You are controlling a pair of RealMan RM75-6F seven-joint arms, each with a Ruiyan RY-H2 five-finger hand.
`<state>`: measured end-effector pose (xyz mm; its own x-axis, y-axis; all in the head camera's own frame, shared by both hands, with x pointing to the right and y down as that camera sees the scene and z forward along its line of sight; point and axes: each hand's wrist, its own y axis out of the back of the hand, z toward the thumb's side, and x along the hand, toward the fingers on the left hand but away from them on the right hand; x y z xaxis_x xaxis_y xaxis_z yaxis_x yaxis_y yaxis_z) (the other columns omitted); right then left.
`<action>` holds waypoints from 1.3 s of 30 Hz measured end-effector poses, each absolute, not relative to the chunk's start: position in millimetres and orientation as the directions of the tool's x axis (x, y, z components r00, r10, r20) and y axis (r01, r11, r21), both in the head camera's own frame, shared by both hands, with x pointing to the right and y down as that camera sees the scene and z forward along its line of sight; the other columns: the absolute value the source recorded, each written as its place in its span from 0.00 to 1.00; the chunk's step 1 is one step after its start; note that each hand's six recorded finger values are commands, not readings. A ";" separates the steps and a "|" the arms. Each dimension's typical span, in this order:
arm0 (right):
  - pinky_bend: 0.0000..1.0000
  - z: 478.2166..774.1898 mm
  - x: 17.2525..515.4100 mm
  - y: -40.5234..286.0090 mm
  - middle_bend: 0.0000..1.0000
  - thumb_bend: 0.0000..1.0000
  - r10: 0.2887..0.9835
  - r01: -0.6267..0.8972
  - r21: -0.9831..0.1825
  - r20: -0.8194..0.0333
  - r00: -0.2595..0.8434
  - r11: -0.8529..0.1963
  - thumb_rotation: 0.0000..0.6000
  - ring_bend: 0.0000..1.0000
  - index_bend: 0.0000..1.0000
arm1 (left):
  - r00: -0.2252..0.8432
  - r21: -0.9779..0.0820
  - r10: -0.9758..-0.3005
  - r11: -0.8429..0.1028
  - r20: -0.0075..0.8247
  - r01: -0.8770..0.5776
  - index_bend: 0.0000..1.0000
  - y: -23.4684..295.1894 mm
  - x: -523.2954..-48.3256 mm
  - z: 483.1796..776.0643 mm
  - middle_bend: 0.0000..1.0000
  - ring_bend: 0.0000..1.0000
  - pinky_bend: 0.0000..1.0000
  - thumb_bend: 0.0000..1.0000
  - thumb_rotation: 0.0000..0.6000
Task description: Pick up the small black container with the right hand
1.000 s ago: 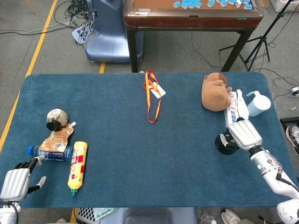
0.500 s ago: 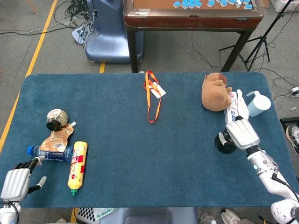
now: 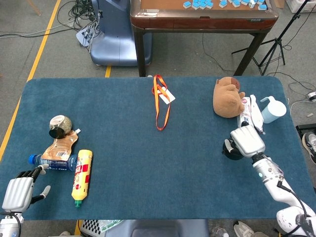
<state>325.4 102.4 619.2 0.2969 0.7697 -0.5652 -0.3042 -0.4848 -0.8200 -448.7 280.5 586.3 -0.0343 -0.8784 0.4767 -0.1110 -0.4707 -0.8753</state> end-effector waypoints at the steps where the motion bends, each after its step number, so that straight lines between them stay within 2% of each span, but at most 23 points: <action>1: 0.32 620.5 322.0 101.9 1.00 0.56 0.769 -0.305 -0.822 -0.562 0.304 -0.481 0.66 0.93 1.00 | -0.035 -0.876 -0.879 -0.470 0.476 -0.111 0.26 280.4 -448.7 586.1 0.38 0.39 0.32 0.25 1.00; 21: 0.32 648.2 250.4 101.7 1.00 0.56 0.729 -0.382 -0.840 -0.530 0.432 -0.385 0.68 0.94 1.00 | -0.056 -0.879 -0.881 -0.463 0.471 -0.114 0.26 286.5 -455.5 581.3 0.38 0.39 0.32 0.25 1.00; 39: 0.32 654.9 247.5 103.3 1.00 0.56 0.728 -0.359 -0.836 -0.541 0.421 -0.414 0.68 0.93 1.00 | -0.061 -0.878 -0.879 -0.465 0.473 -0.114 0.26 287.3 -457.3 582.6 0.38 0.39 0.32 0.25 1.00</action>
<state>247.5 103.3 654.9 0.4206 0.7282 -0.5411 -0.3586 -0.4145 -0.8364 -457.3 287.3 582.6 -0.0608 -0.8789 0.4730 -0.1141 -0.4647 -0.8781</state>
